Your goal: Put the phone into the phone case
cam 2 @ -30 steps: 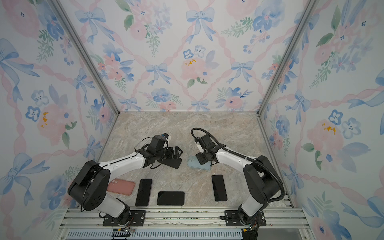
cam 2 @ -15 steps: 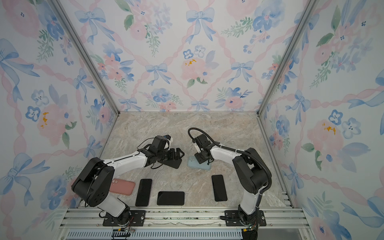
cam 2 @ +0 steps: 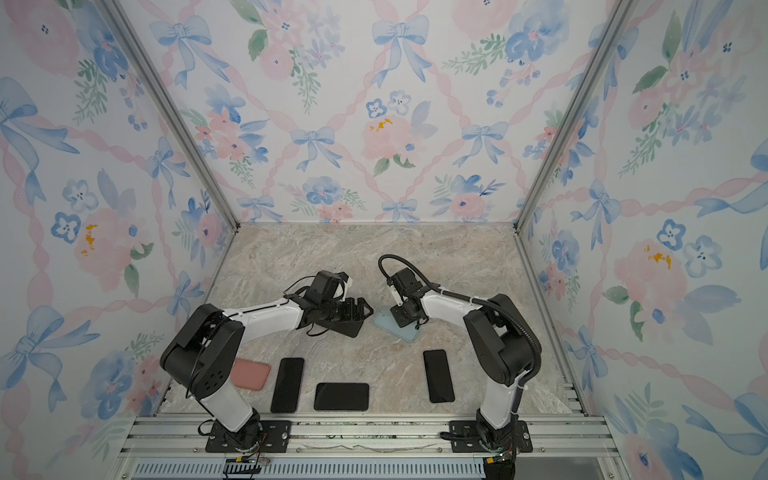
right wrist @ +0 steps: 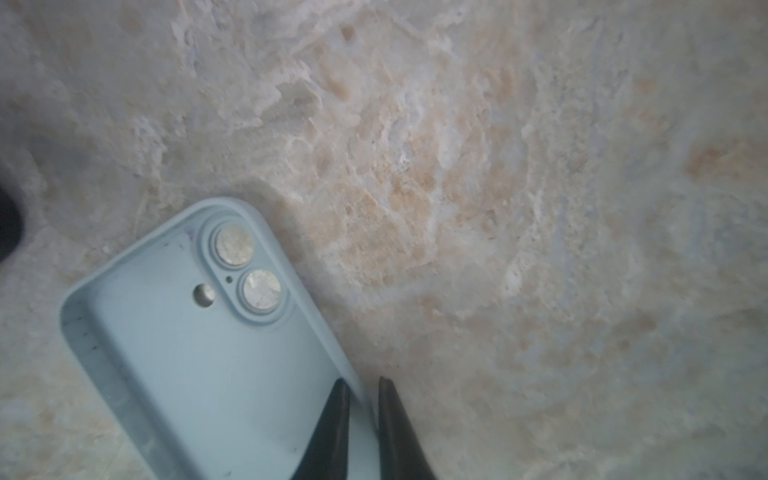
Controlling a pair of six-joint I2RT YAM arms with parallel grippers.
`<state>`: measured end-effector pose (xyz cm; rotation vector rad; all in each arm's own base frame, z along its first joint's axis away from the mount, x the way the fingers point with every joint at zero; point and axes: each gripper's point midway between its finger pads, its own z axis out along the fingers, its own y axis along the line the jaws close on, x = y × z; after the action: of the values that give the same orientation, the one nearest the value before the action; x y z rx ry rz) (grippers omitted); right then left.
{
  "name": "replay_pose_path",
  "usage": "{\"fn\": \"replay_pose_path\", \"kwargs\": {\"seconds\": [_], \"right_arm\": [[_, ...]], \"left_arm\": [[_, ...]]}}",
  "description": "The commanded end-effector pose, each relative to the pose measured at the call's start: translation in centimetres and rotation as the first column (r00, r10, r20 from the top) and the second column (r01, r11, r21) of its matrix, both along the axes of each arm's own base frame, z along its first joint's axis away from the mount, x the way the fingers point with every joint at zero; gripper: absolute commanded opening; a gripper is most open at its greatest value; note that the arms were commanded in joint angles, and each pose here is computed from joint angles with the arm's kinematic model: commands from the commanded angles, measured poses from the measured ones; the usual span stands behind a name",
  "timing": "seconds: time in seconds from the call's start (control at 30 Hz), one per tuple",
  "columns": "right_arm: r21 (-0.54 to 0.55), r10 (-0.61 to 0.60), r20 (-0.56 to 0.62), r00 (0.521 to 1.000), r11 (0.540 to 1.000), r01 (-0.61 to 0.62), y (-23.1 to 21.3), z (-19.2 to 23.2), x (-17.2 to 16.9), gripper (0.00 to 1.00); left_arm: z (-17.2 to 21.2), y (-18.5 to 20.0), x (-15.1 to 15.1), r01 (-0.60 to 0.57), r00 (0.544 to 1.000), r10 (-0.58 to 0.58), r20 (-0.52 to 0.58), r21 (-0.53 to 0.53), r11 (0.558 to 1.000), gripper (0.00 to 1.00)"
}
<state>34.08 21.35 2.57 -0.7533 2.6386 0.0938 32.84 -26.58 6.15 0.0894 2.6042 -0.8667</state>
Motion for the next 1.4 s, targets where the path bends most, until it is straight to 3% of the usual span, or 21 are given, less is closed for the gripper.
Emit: {"fn": "replay_pose_path", "kwargs": {"seconds": [0.0, 0.23, 0.47, 0.63, 1.13, 1.37], "right_arm": [[0.022, -0.044, 0.016, 0.999, 0.999, 0.043, -0.5, 1.2, 0.1, 0.15], [0.068, -0.194, 0.046, 0.980, 0.979, 0.190, -1.8, 3.2, 1.3, 0.01], [0.155, -0.396, 0.015, 0.918, 0.908, 0.390, -3.5, 3.8, 2.6, 0.00], [0.073, -0.506, 0.014, 0.863, 0.861, 0.503, -6.2, 2.8, 3.0, 0.00], [0.020, -0.524, -0.004, 0.852, 0.852, 0.524, -6.4, 0.9, 3.4, 0.12], [-0.017, -0.501, 0.008, 0.865, 0.865, 0.502, -6.9, 2.8, 1.8, 0.28]], "left_arm": [[0.5, -0.7, 0.2, 0.020, 1.000, -0.020, 0.004, -0.015, 1.000, 0.93], [1.0, -0.9, 0.4, 0.012, 1.000, -0.012, 0.016, -0.024, 1.000, 0.93], [0.8, -2.4, 0.5, 0.034, 0.999, -0.034, 0.015, -0.043, 0.998, 0.93], [0.7, -3.4, 0.3, 0.059, 0.998, -0.059, 0.006, -0.055, 0.997, 0.93], [1.0, -4.2, -0.3, 0.089, 0.996, -0.089, 0.015, -0.059, 0.994, 0.93], [1.3, -4.7, -1.0, 0.111, 0.994, -0.110, 0.014, -0.068, 0.992, 0.97]]}}
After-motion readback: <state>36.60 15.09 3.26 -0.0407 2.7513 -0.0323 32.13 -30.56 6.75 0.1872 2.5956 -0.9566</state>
